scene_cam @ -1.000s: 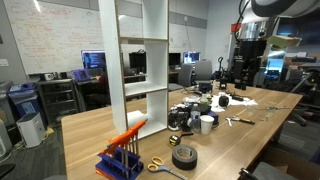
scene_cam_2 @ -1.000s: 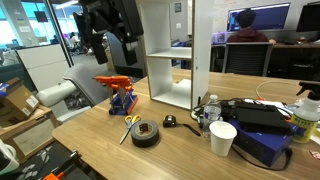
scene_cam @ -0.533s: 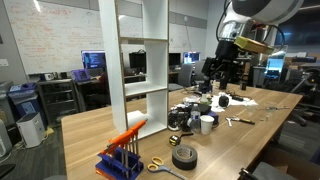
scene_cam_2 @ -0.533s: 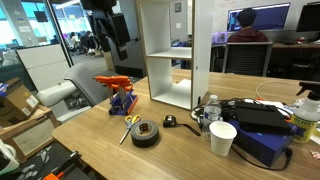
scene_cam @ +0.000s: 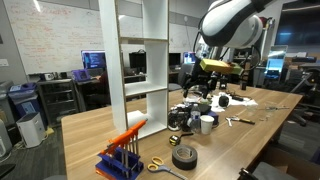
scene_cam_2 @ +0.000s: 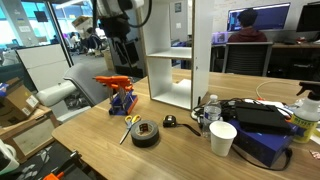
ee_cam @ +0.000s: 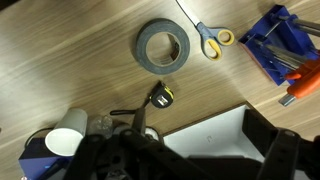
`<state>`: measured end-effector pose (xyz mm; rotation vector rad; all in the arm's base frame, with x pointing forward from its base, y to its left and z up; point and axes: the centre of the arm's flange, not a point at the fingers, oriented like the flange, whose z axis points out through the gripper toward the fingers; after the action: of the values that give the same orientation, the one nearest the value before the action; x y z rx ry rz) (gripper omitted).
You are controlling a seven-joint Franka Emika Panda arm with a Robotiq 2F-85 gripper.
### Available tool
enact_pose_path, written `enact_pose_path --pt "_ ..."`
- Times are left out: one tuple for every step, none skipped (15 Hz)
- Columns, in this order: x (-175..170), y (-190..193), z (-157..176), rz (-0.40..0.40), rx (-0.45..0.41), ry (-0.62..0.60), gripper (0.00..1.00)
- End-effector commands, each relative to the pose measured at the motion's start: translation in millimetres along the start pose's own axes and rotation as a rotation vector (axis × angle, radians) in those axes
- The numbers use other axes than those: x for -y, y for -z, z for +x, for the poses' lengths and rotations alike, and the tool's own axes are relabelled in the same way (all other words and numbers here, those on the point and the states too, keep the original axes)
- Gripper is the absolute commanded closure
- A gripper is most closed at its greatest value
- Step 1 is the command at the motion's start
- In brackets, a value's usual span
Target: Put the grey tape on the shelf.
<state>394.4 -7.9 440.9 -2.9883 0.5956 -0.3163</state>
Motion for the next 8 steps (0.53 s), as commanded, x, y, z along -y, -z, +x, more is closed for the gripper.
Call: enact_pose_path --pt "14 -39 21 -0.044 0.027 -0.054 0.00" --pt "14 -47 21 -0.057 0.044 -0.055 0.00" --pt "13 -58 22 -0.075 0.060 -0.067 0.00" --pt "12 -67 22 -0.085 0.076 -0.069 0.00" --pt "11 -77 22 -0.106 0.086 -0.073 0.00" --pt "11 -83 22 -0.115 0.098 -0.072 0.00" --pt "11 -93 21 -0.130 0.110 -0.073 0.00" --pt "12 -100 21 -0.148 0.116 -0.077 0.00"
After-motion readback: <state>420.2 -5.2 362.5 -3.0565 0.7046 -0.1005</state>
